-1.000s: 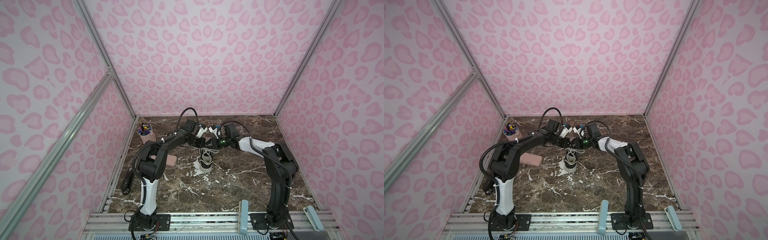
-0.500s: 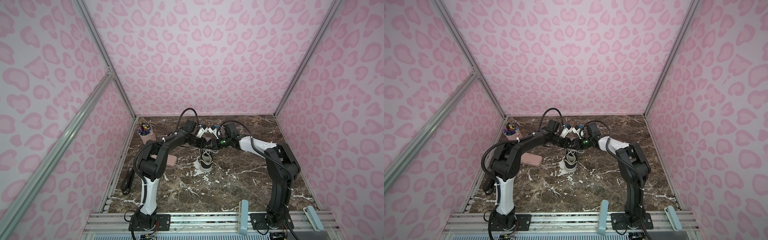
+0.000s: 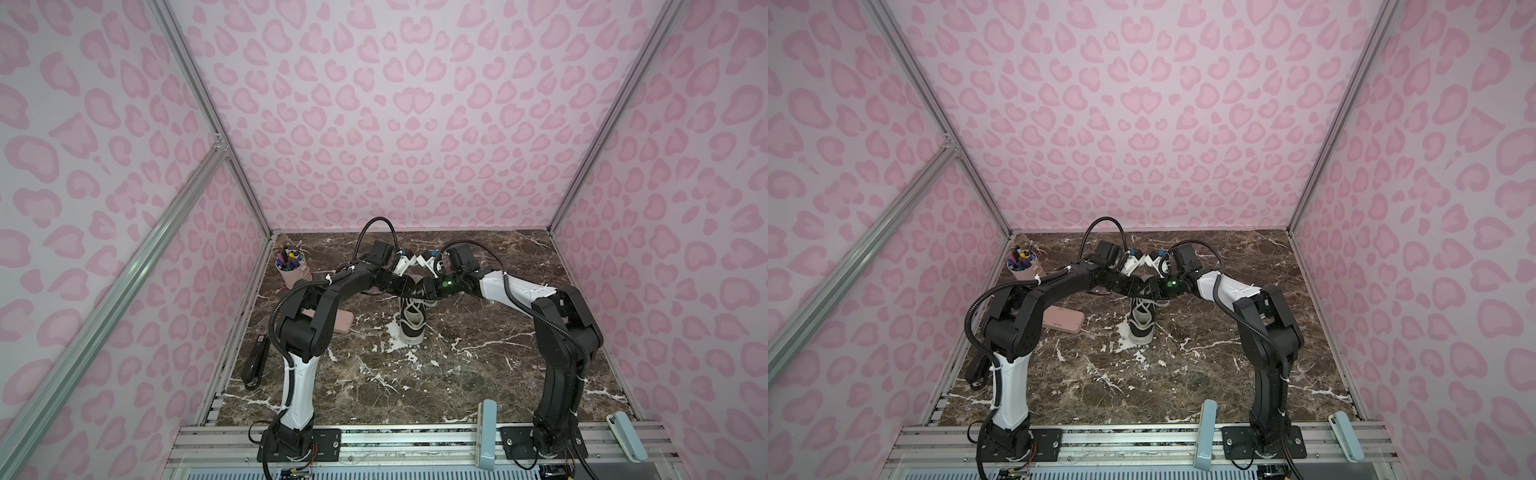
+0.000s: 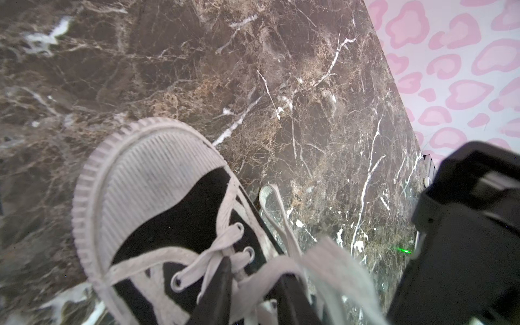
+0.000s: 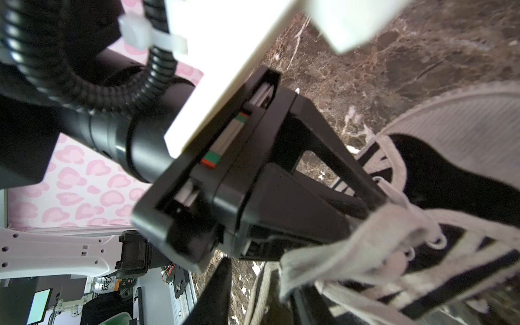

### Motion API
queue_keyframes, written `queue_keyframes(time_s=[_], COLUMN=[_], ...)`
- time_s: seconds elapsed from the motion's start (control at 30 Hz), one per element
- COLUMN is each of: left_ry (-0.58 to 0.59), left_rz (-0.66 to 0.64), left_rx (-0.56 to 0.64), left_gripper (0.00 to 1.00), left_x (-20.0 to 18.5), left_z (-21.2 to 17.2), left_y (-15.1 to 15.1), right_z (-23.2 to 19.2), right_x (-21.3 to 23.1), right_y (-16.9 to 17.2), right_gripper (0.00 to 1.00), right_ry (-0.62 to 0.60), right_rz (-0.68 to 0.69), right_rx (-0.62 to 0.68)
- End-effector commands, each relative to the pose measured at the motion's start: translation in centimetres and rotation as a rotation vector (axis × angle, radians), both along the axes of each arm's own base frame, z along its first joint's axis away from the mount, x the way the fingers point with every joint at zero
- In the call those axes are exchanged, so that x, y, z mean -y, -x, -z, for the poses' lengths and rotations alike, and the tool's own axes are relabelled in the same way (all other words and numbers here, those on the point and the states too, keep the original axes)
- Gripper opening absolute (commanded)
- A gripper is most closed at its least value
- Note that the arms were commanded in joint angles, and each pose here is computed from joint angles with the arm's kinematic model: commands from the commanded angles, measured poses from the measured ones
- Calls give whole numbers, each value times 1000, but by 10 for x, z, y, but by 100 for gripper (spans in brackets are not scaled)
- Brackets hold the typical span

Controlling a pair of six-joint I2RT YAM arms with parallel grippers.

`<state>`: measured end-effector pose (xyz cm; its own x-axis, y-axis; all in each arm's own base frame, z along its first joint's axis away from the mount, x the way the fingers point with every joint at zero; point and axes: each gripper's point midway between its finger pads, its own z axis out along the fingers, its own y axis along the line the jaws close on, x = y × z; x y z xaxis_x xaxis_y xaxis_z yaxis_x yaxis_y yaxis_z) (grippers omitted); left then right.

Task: Tie the shoes

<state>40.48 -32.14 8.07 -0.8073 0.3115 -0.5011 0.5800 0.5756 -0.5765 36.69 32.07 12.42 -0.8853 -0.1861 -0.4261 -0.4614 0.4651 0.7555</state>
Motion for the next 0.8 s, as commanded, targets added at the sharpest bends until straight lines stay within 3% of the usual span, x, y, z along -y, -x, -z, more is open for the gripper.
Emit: queue_keyframes(time_s=[0.0,0.4,0.77], left_ry=[150,198,265], left_rz=[78,24,94], left_rx=[39,49,15], left_gripper=[31,34,41], left_x=[26,10,19], left_z=[-30,-34,-41], left_y=[6,-3,4], right_z=[0,-8,-11], right_x=[-4,8,4], right_y=[2,-9,3], right_gripper=[36,37,38], right_ry=[0,-36,-52], right_rz=[-17,68,28], right_rx=[24,50,41])
